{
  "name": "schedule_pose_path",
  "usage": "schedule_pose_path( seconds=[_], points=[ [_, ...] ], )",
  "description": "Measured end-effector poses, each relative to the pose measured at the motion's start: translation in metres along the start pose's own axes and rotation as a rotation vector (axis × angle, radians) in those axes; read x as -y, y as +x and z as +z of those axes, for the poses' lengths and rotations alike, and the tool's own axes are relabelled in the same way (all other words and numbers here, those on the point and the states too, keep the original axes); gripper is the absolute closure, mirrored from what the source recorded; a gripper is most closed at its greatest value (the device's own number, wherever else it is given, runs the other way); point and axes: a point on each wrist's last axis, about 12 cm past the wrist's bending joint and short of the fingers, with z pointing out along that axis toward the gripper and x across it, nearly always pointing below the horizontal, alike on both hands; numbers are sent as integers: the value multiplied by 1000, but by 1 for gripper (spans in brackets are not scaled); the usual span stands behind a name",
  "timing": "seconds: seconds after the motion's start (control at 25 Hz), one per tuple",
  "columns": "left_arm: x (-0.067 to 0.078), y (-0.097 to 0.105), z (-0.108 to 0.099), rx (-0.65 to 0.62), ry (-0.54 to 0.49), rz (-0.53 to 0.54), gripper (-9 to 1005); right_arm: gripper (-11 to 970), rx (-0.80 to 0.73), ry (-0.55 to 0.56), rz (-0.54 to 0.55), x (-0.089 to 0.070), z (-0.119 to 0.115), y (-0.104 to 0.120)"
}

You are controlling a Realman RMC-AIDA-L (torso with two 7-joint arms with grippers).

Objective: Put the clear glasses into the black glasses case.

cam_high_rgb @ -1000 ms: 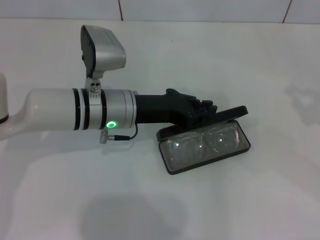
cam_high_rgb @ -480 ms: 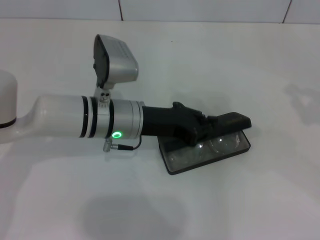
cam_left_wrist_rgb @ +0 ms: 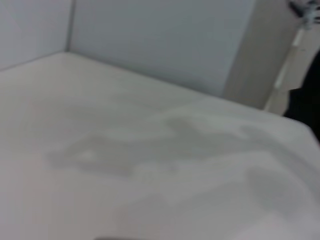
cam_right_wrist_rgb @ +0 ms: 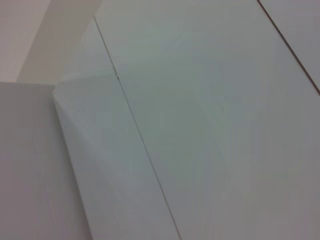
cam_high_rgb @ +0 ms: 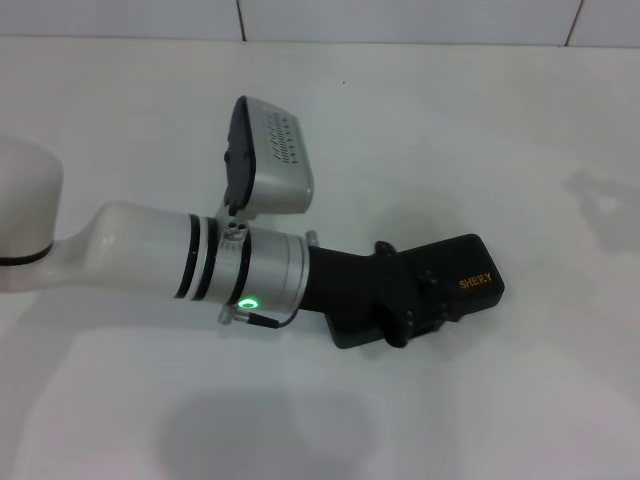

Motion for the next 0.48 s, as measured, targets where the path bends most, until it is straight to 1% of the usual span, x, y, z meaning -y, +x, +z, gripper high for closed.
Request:
schedule_pose_path(
  seconds=[0.08,0.16,0.2,0.24,0.28,0.36,0.4,0.44,0.48],
  points=[
    [6,-7,0,23,28,34,853,719,-14,-3,2,-1,-2,1],
    [16,-21,-3,86,85,72,848,718,-49,-15,0,-2,-4,3],
    [16,-21,-3,86,85,72,846,717,-97,-43,-7,-3,-3,5],
    [21,-24,-8,119,103,74,844,716,-124,-64,-13,-4,-2,7],
    [28,-37,-26,188,142,63,841,716,-161,-98,-18,-6,2,9],
    [31,-47,-47,233,171,49,836,714,-252,-183,-26,-11,10,15],
    [35,-53,-67,272,203,51,834,714,-285,-210,-25,-13,13,18],
    [35,-53,-67,272,203,51,832,713,-327,-244,-22,-15,17,22],
    [37,-54,-78,292,219,55,829,712,-358,-270,-14,-17,21,27]
  ],
)
